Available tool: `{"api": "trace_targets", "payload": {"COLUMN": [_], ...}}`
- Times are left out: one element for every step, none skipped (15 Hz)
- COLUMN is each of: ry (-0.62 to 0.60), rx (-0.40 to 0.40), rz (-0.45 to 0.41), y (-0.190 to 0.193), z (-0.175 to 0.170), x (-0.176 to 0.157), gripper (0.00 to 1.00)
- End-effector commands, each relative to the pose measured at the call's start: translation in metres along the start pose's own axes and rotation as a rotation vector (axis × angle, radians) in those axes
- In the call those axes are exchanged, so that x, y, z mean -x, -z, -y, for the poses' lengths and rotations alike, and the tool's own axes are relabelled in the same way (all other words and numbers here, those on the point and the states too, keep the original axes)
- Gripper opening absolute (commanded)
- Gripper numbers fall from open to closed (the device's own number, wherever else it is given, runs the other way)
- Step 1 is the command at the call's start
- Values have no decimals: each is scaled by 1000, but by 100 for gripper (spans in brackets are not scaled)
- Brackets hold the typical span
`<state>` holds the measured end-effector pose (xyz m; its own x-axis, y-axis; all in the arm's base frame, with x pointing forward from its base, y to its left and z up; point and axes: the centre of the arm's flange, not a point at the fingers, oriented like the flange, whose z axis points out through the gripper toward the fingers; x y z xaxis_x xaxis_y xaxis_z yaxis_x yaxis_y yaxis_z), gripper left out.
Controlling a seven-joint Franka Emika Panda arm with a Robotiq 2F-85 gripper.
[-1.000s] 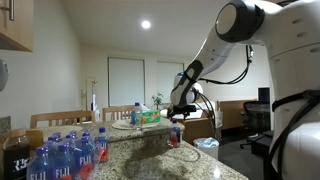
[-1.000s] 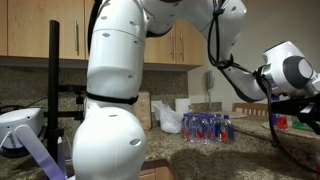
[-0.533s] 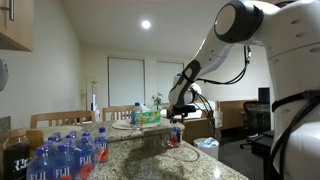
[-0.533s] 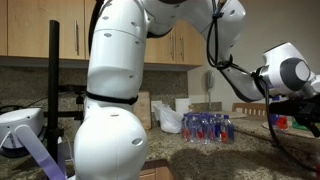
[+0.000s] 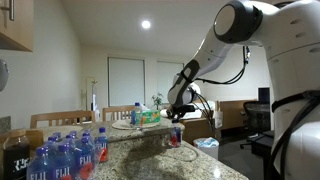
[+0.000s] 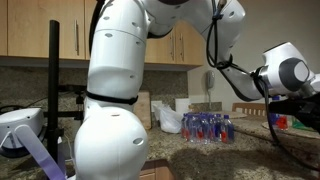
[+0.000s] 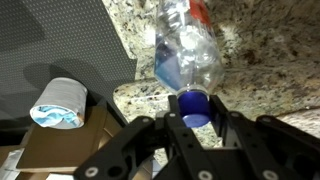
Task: Put three bottles of water a step above
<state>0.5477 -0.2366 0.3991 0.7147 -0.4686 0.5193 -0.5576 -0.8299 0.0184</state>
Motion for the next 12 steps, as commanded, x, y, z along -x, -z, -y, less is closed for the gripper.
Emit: {"api": "trace_targets", "payload": {"ry": [37, 42, 44, 47, 57, 68, 80, 96, 109, 125, 138, 158], "rx": [-15, -13, -12, -13, -16, -17, -10, -9, -7, -5, -4, -3], "rz": [-13, -13, -10, -7, -3, -2, -9, -7, -7, -8, -12, -17], "y": [-4, -3, -2, -1, 2, 7, 15, 21, 25, 31, 34, 41], "z": [0, 0, 0, -1, -3, -4, -4, -4, -4, -3, -2, 0], "x": [-5, -5, -4, -3, -1, 1, 3, 3, 4, 4, 6, 7], "gripper": [9, 9, 9, 9, 9, 9, 9, 9, 9, 9, 9, 9]}}
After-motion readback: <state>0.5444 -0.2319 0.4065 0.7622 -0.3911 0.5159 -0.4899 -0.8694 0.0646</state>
